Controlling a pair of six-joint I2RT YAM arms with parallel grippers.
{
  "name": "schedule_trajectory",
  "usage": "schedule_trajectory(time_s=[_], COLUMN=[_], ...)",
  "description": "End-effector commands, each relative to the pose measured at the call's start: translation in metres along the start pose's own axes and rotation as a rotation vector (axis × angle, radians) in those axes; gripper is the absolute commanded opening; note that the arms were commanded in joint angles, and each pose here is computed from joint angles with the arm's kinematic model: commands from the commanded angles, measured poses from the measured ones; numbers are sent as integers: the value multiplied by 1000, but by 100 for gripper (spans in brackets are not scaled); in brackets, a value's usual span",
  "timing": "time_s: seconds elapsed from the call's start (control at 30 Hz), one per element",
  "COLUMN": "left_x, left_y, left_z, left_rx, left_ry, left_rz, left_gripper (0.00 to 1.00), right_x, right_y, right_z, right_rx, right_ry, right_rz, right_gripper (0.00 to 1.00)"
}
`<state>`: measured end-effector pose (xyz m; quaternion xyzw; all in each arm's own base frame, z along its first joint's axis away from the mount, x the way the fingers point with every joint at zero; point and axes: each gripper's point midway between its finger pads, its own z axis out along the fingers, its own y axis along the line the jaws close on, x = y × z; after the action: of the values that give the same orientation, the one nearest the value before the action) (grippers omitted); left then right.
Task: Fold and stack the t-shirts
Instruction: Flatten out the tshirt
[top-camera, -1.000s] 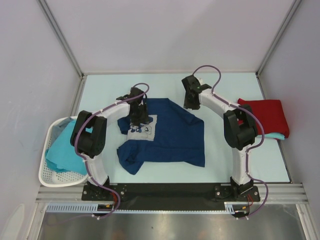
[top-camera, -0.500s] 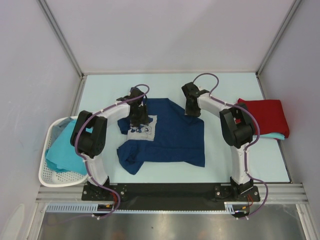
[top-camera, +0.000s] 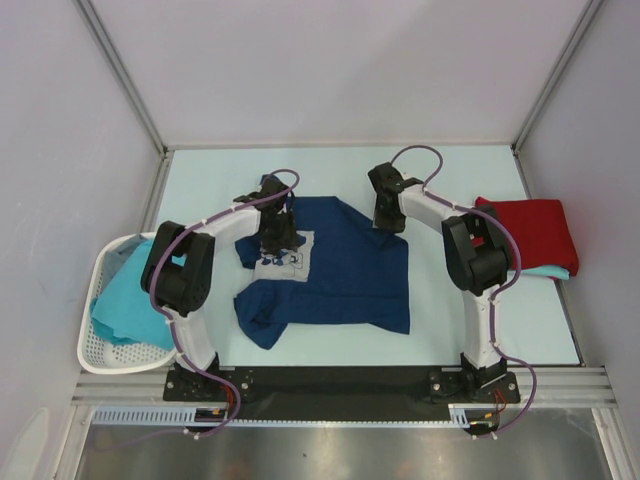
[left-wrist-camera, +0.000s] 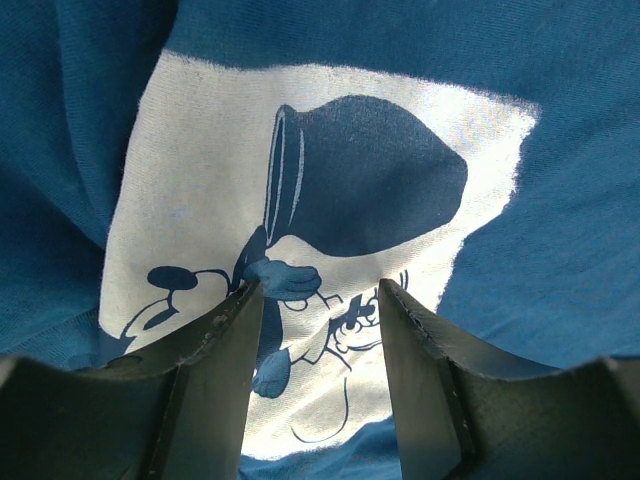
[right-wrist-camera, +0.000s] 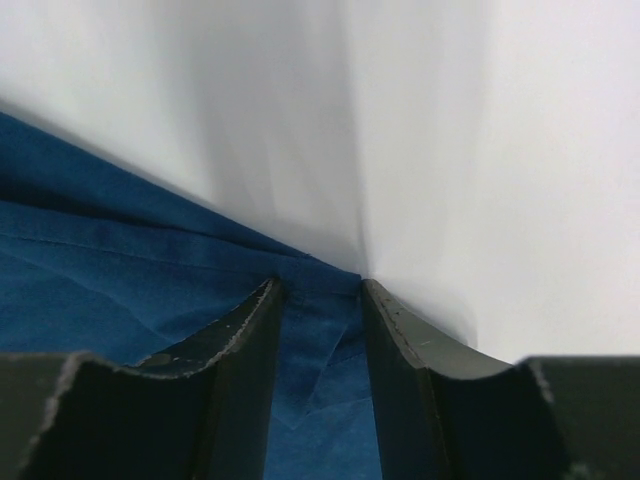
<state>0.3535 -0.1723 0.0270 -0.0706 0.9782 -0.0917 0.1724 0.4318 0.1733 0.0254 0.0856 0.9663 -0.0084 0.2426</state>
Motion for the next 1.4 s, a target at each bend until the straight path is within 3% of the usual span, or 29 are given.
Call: schedule_trajectory(time_s=[0.0,0.13,0.17,0.27,0.63,0.77,0.93,1.03,1.1,1.37], left_x=[1,2,2,3,3,16,29,33,36,43], left_y=[-7,-8,-7,-8,-10,-4,0,-1,0,1], left_z=[-6,-6,-5,-5,-6,6,12,15,16,18], left_rx=[23,24,23,22,19,-1,3,12,12,12], left_ry=[-11,-10,-7,-7,-8,38,75,83,90,108], left_rz=[9,8,8,10,17,10,-6,-10,-8,3], left_gripper=[55,55,55,55,54,50,35,9,1,0], right_x=[-8,-6,-7,-9,-23,-34,-56,-71,-80,-104], right_y=[-1,1,0,1,-2,-9,-20,-27,-33,-54], right_z=[2,4,2,-2,-19,-29,-44,-47,-45,-27], right_rx=[4,-7,-5,-7,12,31,50,56,67,105], right_ry=[-24,-18,-21,-31,-82,-115,-164,-185,-188,-179], right_rz=[13,8,9,10,10,13,31,48,58,104], right_gripper=[41,19,10,0,0,0,0,0,0,0])
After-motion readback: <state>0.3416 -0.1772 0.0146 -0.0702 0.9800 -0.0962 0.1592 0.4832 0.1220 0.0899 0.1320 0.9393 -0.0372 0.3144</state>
